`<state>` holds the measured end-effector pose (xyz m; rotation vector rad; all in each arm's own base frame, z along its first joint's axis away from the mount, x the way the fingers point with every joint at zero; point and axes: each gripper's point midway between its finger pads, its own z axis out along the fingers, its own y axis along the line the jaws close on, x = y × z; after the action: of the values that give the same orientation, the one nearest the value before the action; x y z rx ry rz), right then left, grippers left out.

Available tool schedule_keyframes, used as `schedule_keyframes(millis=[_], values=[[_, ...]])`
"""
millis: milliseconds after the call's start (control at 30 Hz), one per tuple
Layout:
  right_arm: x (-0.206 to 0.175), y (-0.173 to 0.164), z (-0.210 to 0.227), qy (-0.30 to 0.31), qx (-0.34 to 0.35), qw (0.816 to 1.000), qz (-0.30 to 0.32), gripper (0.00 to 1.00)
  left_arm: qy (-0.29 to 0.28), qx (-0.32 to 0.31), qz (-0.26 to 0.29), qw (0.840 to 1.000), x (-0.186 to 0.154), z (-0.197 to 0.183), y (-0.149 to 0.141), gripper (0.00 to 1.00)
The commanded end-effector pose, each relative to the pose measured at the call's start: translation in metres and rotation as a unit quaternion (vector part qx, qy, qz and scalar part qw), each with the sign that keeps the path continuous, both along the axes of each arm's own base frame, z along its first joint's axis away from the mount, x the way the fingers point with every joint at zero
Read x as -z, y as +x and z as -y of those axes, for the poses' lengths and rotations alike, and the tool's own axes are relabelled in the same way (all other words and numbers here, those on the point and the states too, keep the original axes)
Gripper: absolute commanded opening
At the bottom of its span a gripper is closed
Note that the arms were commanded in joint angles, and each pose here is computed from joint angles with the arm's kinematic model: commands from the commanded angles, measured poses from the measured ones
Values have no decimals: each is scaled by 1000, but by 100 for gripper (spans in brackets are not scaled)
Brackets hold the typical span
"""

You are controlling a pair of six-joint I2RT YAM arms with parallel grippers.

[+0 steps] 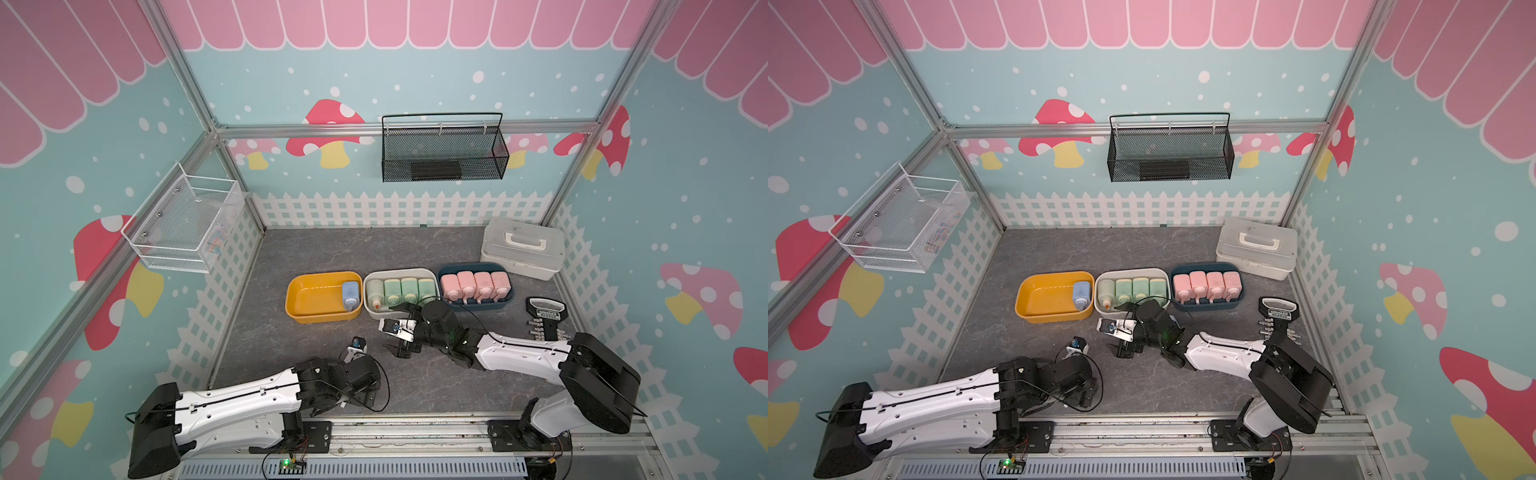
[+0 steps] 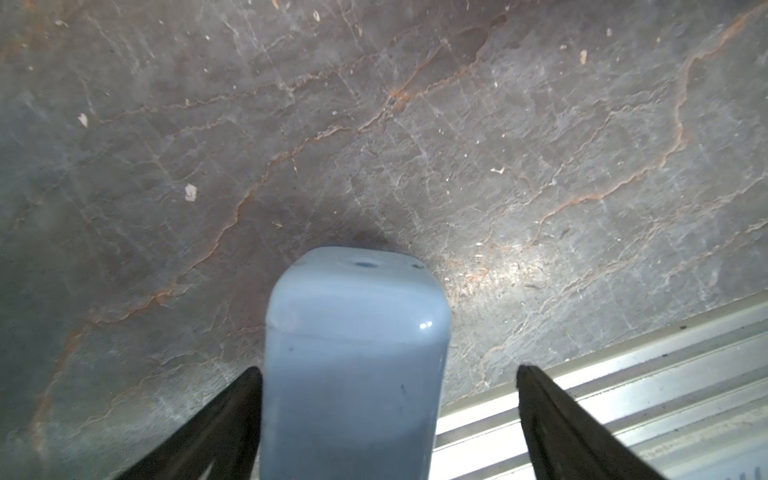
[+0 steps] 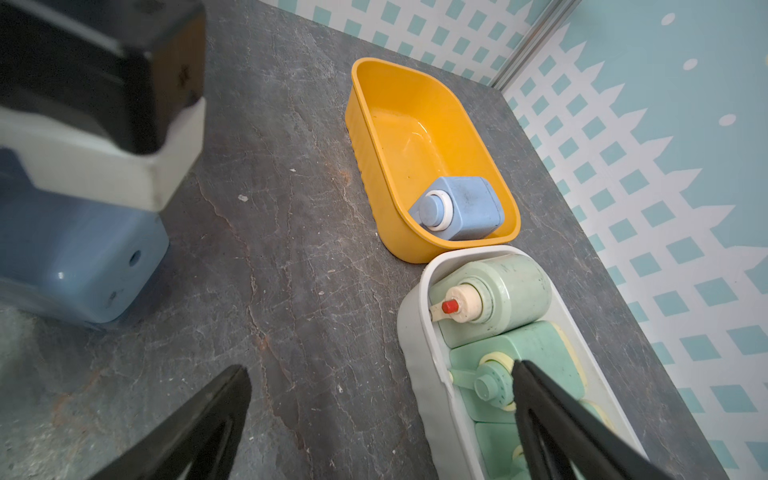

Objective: Place the pencil sharpeners by color into the storage box
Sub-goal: Pick up the pencil sharpener from the center of the board.

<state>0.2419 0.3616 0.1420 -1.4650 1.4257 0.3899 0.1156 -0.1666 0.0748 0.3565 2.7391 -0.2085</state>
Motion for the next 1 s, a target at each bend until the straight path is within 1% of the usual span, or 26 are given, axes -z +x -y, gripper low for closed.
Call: schedule_keyframes(millis=[0,233,367,533,633,767,833,900,967], values=[[-5,-2,2,14,3,1000,0,98,3,-12,17,1000,-1,-8,2,89],[-8,-2,2,17,5,1000,1,98,36,-7,5,999,8,-13,1,80],[-7,-3,3,17,5,1000,1,98,57,-14,1,998,12,-17,1,77],[-7,-2,3,16,7,1000,1,98,60,-15,5,998,11,-18,2,71],[-5,-1,3,14,8,1000,-1,98,61,-10,4,998,10,-16,2,66],[-2,-1,2,12,7,1000,-3,98,56,-7,6,998,7,-14,2,56],[-1,-1,2,11,7,1000,-6,98,54,-5,11,998,4,-13,4,50],[0,-2,1,12,6,1000,-9,98,50,-1,15,999,0,-10,5,39],[0,-2,1,13,5,1000,-13,98,45,1,19,999,-3,-8,7,25]])
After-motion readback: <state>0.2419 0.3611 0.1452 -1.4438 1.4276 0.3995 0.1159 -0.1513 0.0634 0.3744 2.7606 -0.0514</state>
